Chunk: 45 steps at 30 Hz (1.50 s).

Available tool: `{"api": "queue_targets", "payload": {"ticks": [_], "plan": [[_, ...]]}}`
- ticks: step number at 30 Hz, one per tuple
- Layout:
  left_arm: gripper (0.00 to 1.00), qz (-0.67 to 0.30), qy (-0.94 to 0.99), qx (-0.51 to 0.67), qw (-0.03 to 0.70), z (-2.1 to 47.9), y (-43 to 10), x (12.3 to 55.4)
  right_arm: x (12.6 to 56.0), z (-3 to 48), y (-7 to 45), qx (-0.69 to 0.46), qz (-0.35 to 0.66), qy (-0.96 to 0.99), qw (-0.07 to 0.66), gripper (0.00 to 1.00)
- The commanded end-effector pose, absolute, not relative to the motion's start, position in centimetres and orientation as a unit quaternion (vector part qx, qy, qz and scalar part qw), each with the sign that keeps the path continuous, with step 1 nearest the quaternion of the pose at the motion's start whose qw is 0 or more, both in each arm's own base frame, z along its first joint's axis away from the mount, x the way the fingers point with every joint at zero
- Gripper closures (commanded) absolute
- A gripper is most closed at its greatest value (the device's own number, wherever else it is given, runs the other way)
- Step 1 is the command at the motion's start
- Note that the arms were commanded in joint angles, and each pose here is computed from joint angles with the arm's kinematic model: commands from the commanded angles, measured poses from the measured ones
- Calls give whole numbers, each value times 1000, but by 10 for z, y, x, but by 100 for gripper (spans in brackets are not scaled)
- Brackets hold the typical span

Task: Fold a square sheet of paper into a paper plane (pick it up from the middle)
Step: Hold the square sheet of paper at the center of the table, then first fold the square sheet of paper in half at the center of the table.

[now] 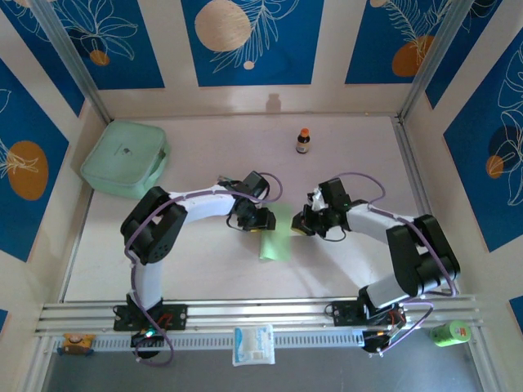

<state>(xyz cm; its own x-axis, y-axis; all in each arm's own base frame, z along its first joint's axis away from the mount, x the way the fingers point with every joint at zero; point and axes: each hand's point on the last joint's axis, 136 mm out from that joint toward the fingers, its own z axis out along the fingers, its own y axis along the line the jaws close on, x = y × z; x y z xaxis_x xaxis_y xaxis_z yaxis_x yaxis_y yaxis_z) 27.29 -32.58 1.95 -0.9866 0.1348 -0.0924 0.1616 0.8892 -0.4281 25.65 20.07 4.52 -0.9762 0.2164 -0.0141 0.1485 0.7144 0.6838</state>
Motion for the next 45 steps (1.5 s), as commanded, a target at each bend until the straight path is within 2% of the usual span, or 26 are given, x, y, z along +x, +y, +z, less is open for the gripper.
{"api": "queue_targets", "payload": {"ticks": [1, 12, 21, 24, 32, 36, 41, 43, 45], "plan": [[52, -143, 987, 74, 29, -28, -297, 276, 261, 41, 210, 92, 352, 930, 44, 94], [52, -140, 987, 74, 29, -30, -296, 275, 260, 25, 233, 82, 344, 935, 28, 100], [52, -145, 986, 70, 33, -24, -297, 275, 238, -13, 211, 74, 293, 953, -5, 100], [50, -158, 984, 65, 54, -5, -300, 280, 237, -15, 204, 48, 279, 959, -5, 100], [44, -193, 968, 41, 153, 73, -290, 299, 249, -6, 225, -30, 336, 941, -2, 98], [56, -269, 946, 41, 176, 98, -295, 302, 254, -9, 224, -32, 330, 943, -3, 98], [90, -402, 898, 66, 168, 114, -320, 302, 254, -12, 221, -17, 327, 945, -14, 98], [100, -433, 885, 68, 158, 113, -327, 302, 255, -12, 220, -11, 329, 944, -18, 99], [100, -457, 874, 70, 149, 112, -335, 303, 254, -13, 220, -7, 329, 944, -22, 100]]}}
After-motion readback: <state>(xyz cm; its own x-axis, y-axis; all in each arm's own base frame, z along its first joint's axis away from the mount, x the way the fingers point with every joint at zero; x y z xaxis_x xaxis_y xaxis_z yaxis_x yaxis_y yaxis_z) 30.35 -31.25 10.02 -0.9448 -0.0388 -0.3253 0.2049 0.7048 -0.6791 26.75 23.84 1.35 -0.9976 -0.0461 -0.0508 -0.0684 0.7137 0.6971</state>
